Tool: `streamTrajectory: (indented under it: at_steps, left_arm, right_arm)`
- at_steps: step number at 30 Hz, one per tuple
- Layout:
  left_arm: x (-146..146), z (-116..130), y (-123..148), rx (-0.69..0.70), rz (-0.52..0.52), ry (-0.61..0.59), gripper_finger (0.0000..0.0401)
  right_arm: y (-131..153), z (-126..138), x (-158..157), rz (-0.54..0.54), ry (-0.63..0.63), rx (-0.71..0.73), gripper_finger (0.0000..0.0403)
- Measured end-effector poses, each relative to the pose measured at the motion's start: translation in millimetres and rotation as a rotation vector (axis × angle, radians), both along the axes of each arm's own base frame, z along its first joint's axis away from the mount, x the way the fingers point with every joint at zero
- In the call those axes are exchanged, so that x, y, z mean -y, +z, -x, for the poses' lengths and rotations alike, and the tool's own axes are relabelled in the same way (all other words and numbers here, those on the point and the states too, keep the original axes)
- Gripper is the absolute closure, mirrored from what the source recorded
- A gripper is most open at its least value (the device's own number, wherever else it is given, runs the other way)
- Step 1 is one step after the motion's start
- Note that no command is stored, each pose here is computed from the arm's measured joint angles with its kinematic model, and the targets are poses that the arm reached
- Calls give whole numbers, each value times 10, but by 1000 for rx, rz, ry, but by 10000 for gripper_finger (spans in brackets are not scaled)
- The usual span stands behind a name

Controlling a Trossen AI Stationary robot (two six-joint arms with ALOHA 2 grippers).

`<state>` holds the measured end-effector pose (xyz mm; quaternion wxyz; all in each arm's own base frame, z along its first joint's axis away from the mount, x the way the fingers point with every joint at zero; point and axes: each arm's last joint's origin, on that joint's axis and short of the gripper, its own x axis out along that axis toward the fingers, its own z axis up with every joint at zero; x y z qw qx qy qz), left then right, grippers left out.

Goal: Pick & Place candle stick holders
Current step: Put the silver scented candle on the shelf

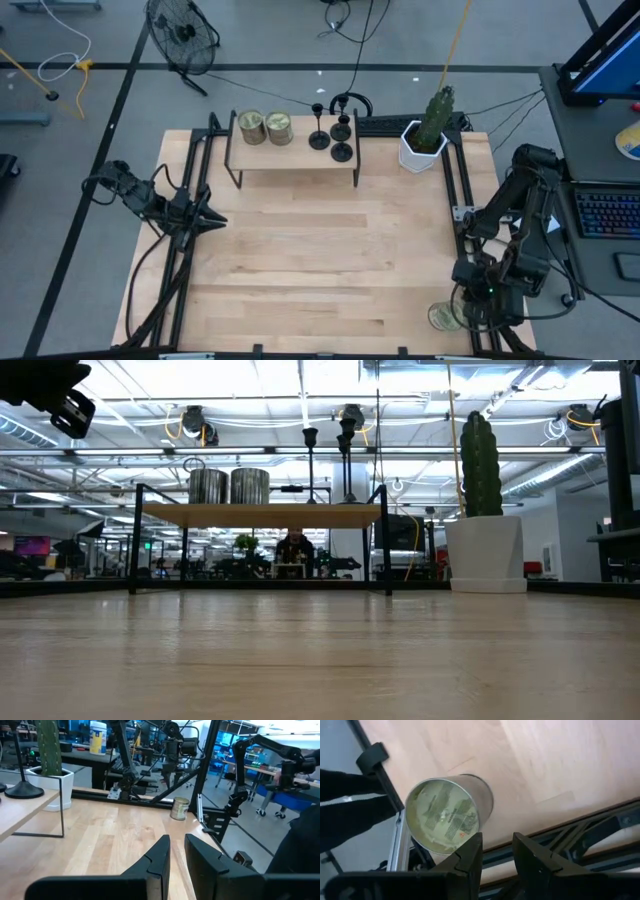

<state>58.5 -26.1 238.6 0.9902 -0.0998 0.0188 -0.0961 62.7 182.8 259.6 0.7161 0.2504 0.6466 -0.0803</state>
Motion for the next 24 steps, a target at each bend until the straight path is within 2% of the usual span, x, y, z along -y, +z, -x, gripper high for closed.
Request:
streamTrajectory:
  at_steps: [11,18,24]
  left_arm:
    - [0,0,0,1,-6,0,338]
    - [0,0,0,0,1,0,338]
    - [0,0,0,0,0,1,338]
  right_arm:
    - [20,-22,-65,-37,195,73,303]
    - [21,-23,-69,-20,313,104,303]
    - [4,-25,-73,-22,334,112,303]
